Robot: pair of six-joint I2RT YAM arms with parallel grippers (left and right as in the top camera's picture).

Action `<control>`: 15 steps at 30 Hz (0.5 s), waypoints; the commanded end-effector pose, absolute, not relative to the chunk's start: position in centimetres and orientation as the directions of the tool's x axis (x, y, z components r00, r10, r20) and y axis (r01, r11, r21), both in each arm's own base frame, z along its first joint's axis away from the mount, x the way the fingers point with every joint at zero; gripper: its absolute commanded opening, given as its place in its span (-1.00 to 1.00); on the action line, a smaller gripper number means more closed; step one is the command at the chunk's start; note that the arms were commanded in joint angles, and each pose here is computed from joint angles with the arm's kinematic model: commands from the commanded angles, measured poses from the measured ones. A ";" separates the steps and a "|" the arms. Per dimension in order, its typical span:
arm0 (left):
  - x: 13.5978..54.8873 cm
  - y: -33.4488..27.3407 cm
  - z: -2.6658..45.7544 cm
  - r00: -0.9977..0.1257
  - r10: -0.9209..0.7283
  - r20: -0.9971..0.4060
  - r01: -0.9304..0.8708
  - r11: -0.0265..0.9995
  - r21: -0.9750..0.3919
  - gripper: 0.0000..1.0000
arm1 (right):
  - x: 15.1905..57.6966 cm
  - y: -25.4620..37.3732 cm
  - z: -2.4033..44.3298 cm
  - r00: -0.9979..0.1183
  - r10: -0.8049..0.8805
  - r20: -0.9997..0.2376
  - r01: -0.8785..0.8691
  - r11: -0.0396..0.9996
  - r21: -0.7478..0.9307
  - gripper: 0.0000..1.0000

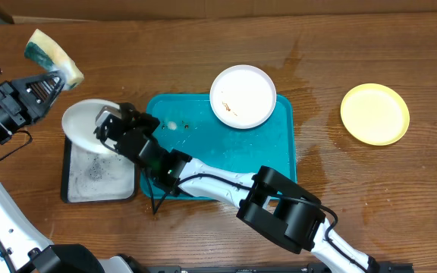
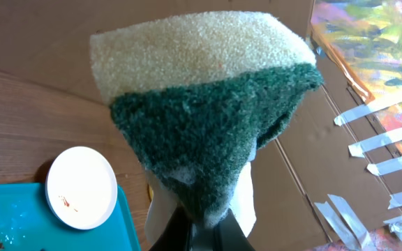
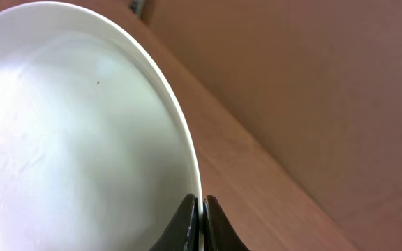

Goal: Clean dirty plates on tray and stack at the side
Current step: 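Tilt the white plate over the black tray with the right gripper to drain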

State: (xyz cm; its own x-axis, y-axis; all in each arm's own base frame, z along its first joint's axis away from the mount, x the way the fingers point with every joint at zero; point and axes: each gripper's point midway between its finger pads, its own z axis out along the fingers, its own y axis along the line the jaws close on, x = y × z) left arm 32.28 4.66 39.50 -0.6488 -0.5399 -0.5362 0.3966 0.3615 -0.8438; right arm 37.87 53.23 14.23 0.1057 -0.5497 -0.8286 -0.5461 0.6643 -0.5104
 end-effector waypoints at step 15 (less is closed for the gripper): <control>31.9 4.3 40.5 -0.623 -0.521 -0.584 0.440 0.383 -0.812 -0.92 | 34.3 55.2 14.6 0.121 -0.565 -0.816 -0.581 0.626 -0.520 -0.92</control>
